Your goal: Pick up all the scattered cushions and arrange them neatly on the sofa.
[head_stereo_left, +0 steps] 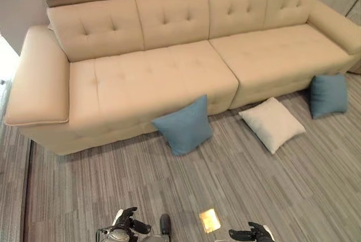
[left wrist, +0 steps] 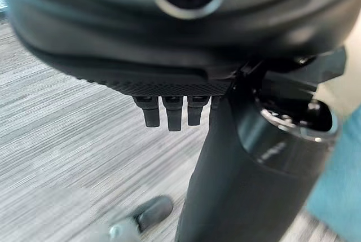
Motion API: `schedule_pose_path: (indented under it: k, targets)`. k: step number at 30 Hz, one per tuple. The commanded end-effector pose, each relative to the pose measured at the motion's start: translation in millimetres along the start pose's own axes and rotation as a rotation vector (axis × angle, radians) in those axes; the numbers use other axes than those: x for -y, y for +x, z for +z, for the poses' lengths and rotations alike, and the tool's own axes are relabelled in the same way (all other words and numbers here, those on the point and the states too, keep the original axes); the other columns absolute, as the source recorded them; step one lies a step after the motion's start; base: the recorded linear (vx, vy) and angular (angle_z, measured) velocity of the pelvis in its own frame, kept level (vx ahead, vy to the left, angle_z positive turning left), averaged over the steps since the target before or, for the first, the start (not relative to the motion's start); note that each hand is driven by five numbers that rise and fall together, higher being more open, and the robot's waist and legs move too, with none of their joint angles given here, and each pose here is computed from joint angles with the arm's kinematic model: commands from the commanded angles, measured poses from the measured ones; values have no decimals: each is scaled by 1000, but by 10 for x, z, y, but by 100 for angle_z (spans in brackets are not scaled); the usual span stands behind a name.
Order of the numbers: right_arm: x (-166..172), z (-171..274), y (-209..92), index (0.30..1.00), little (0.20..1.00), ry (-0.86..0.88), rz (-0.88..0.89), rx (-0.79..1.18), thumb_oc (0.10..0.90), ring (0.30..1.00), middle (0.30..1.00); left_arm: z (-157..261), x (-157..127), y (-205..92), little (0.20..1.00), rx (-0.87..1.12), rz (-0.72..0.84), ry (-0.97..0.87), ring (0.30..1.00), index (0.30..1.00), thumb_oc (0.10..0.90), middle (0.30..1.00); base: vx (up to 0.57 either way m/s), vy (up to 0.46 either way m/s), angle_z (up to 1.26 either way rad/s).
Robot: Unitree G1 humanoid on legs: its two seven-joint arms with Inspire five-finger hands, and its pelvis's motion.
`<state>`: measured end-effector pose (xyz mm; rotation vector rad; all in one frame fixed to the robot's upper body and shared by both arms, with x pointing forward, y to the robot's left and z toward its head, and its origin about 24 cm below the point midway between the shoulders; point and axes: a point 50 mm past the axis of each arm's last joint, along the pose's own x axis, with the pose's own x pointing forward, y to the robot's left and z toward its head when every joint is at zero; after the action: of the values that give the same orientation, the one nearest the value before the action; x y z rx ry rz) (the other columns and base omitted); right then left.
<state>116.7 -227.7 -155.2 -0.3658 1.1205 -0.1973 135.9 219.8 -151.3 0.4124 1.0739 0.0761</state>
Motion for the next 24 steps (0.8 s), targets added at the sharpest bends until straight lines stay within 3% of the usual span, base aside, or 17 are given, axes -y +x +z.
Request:
schedule_pose_path:
  k: [1,15,24]
  targets:
    - [209,167,43,900,900,-40,-59,67,800,900,900,-76,-58,-9,900,-11,24,-7,900,900,800,900,233,29,2]
    - [288,126,49,900,900,-51,-74,53,800,900,900,-218,49,-44,900,-57,0,-10,900,900,800,900,274,-125,18]
    - [343,223,59,900,900,-7,-96,87,800,900,900,-56,83,-21,900,-9,-14,-17,900,900,800,900,156,-136,18]
